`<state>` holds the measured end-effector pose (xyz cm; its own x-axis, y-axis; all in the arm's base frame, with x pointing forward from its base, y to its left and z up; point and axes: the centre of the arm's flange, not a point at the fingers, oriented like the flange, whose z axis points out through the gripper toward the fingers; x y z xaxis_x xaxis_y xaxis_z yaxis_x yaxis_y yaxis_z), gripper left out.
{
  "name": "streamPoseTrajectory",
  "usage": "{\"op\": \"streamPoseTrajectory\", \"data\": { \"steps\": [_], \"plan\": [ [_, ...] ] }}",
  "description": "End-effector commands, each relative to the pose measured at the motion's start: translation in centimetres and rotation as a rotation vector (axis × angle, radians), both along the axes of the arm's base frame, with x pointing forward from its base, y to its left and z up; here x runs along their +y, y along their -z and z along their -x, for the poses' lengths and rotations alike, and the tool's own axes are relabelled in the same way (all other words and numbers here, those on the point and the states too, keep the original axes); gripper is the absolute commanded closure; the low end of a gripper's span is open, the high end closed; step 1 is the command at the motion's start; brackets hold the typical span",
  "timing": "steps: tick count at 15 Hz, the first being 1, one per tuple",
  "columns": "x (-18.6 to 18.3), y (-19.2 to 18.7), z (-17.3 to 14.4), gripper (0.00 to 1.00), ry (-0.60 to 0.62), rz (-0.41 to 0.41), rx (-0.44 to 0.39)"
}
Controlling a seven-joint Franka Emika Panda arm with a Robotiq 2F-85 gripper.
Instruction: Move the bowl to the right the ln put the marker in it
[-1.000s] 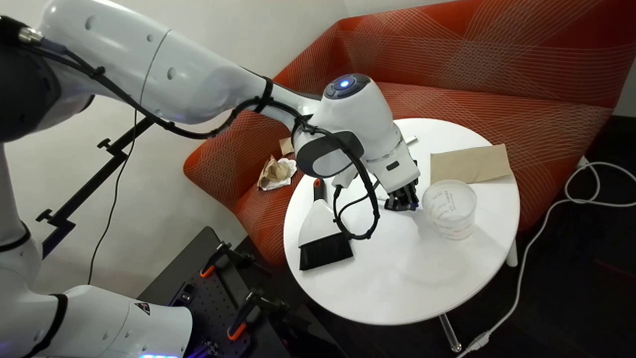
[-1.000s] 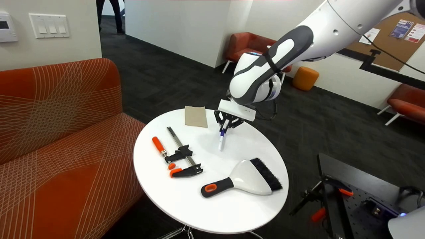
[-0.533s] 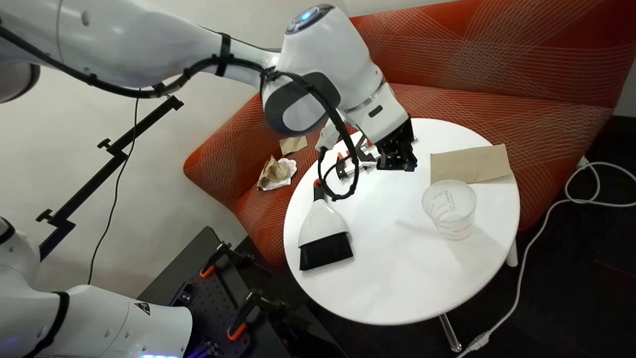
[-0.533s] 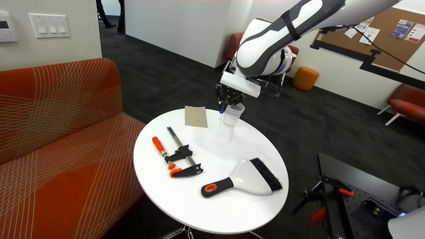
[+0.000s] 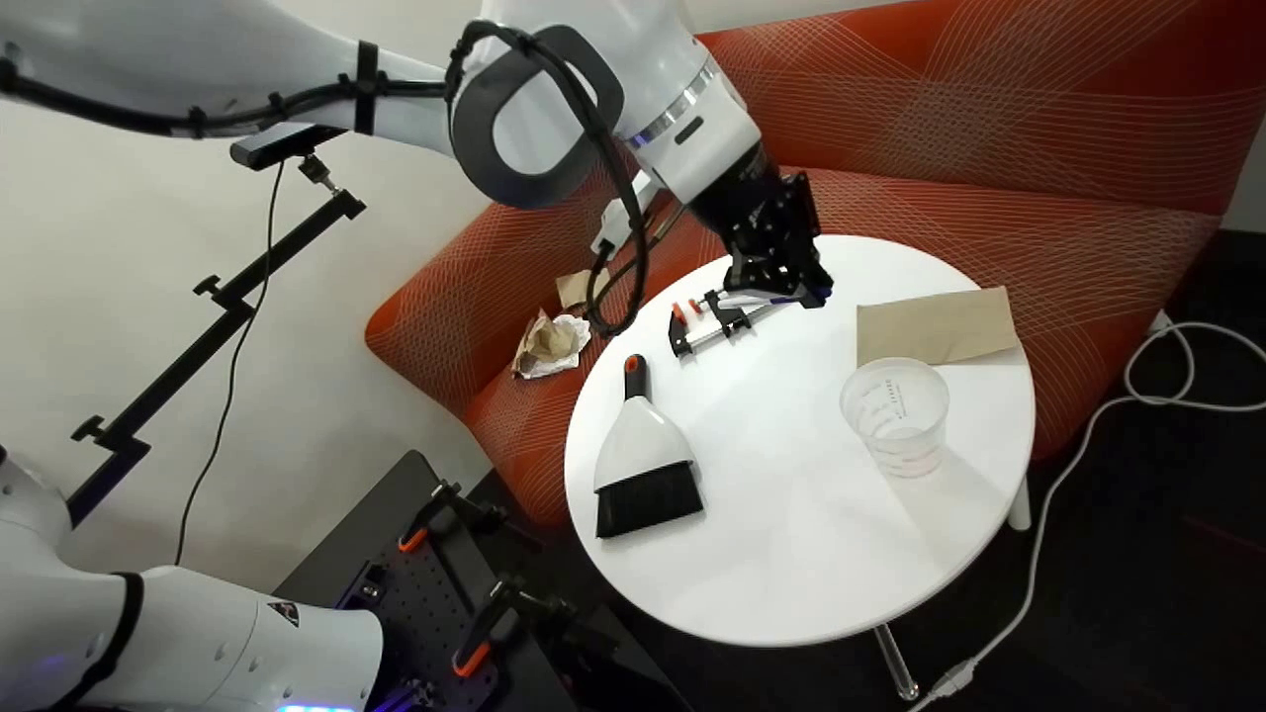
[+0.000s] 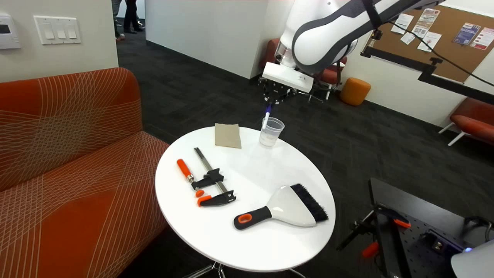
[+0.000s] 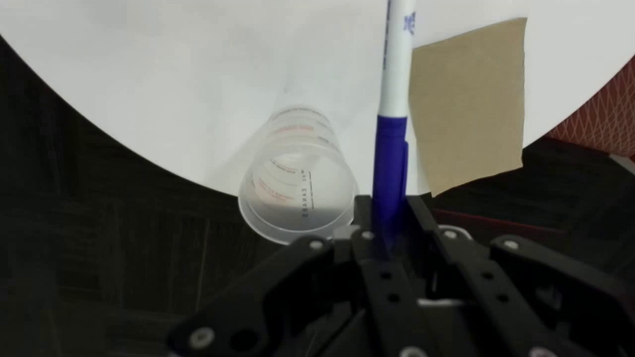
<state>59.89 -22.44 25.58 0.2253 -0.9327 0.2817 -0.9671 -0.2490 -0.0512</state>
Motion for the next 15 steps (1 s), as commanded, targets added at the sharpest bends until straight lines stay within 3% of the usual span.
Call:
{"op": "streamPoseTrajectory", "data": {
  "steps": [1,15],
  "plan": [
    [1.1,-1.9,0.5,0.95,0.051,0.065,0.014],
    [-2.8,-3.3,-0.7,0.95,0.208,0.337,-0.032]
  ]
}}
